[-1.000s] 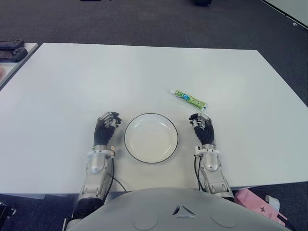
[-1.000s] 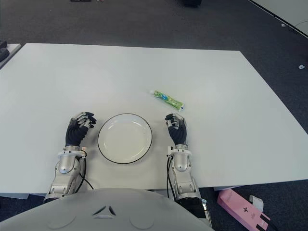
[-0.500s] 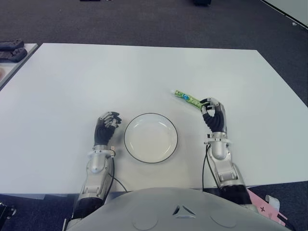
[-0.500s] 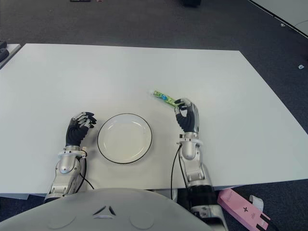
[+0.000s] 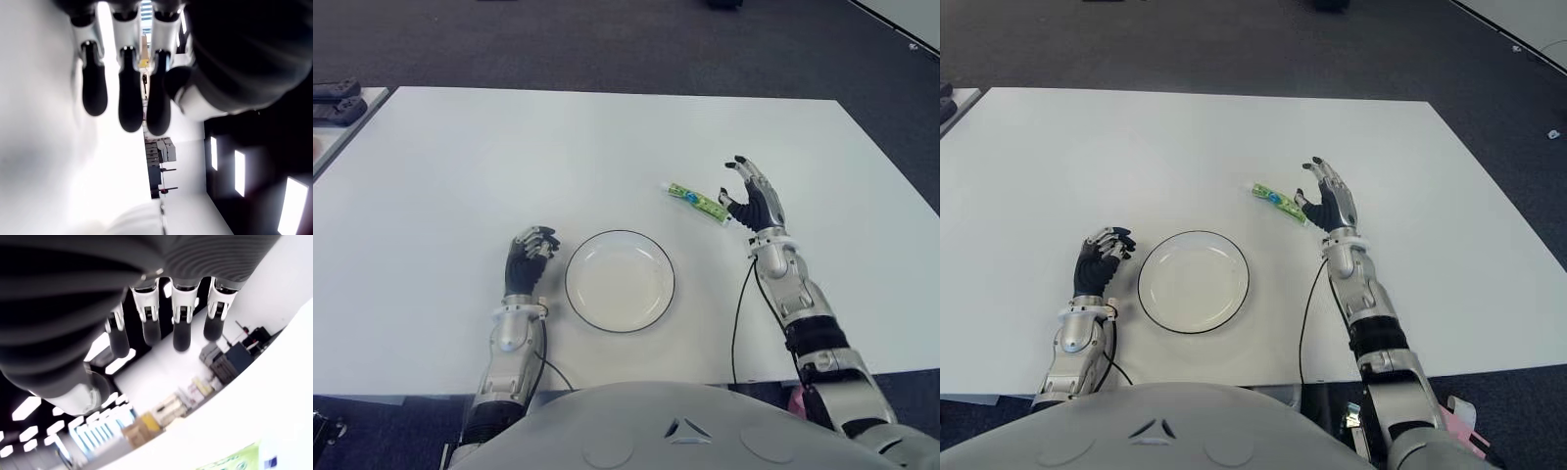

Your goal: Put the toothpaste on the table into the plate.

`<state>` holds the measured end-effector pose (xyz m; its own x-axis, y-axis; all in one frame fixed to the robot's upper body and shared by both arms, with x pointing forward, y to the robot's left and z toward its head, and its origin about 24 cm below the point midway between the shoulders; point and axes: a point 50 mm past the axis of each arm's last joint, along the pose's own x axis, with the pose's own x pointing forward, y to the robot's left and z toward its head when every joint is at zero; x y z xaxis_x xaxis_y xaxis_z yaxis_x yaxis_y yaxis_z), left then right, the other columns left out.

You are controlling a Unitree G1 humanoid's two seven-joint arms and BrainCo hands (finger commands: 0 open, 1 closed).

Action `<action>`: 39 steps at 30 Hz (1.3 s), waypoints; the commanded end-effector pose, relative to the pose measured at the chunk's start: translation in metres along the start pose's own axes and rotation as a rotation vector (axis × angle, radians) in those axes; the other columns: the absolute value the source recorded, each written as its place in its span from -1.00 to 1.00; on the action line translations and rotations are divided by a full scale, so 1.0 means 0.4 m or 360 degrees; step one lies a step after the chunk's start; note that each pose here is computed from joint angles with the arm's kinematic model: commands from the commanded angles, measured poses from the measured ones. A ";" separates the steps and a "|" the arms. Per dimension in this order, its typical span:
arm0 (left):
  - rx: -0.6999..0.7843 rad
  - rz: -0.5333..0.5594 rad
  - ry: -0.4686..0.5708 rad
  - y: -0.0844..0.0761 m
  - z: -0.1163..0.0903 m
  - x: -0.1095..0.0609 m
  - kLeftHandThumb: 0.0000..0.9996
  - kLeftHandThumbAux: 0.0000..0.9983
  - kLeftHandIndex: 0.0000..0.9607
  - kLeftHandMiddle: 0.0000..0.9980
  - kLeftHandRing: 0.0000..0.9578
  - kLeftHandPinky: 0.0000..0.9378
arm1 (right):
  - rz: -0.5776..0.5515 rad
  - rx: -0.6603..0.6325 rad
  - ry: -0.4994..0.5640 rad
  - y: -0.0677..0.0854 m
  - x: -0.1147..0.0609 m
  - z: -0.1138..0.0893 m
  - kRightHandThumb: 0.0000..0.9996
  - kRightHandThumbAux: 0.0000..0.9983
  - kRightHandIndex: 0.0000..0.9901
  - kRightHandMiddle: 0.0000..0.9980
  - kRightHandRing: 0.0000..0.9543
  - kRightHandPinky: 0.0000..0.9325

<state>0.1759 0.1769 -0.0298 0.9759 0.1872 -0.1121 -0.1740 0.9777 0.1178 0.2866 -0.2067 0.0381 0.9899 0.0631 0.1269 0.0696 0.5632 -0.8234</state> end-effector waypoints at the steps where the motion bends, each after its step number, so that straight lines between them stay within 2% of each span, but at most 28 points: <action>1: 0.0023 0.0009 0.0129 -0.004 -0.035 -0.015 0.41 0.45 -0.11 0.08 0.13 0.15 | 0.0113 -0.0087 -0.0035 0.012 0.031 0.006 0.12 0.11 -0.88 -0.92 -0.90 -0.83; 6: 0.0016 0.0014 0.0129 -0.003 -0.035 -0.018 0.41 0.45 -0.11 0.08 0.13 0.13 | 0.0242 -0.0214 -0.0053 0.021 0.087 0.004 0.15 -0.04 -0.98 -0.99 -0.99 -0.97; 12: -0.0006 0.0030 0.0127 -0.003 -0.035 -0.020 0.41 0.44 -0.11 0.07 0.11 0.11 | 0.0411 -0.0408 -0.0063 0.028 0.125 -0.013 0.15 -0.24 -1.00 -1.00 -1.00 -1.00; 20: 0.0008 0.0039 0.0134 -0.003 -0.034 -0.026 0.41 0.45 -0.11 0.07 0.12 0.15 | 0.0545 -0.0570 -0.0104 0.042 0.151 -0.005 0.11 -0.47 -1.00 -1.00 -1.00 -1.00; 31: 0.0008 0.0044 0.0128 0.000 -0.036 -0.031 0.41 0.45 -0.11 0.08 0.13 0.15 | 0.0713 -0.0729 -0.0041 0.067 0.173 0.003 0.13 -0.62 -1.00 -1.00 -1.00 -1.00; 39: 0.0007 0.0045 0.0128 0.000 -0.036 -0.033 0.41 0.45 -0.10 0.08 0.13 0.15 | 0.0841 -0.0875 -0.0037 0.091 0.170 0.004 0.13 -0.69 -1.00 -1.00 -1.00 -1.00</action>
<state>0.1712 0.1756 -0.0300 0.9727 0.2042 -0.1102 -0.1915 0.9746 0.1163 0.3565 -0.1842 0.0209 0.9189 0.2321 -0.3189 -0.3290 0.0049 -0.9443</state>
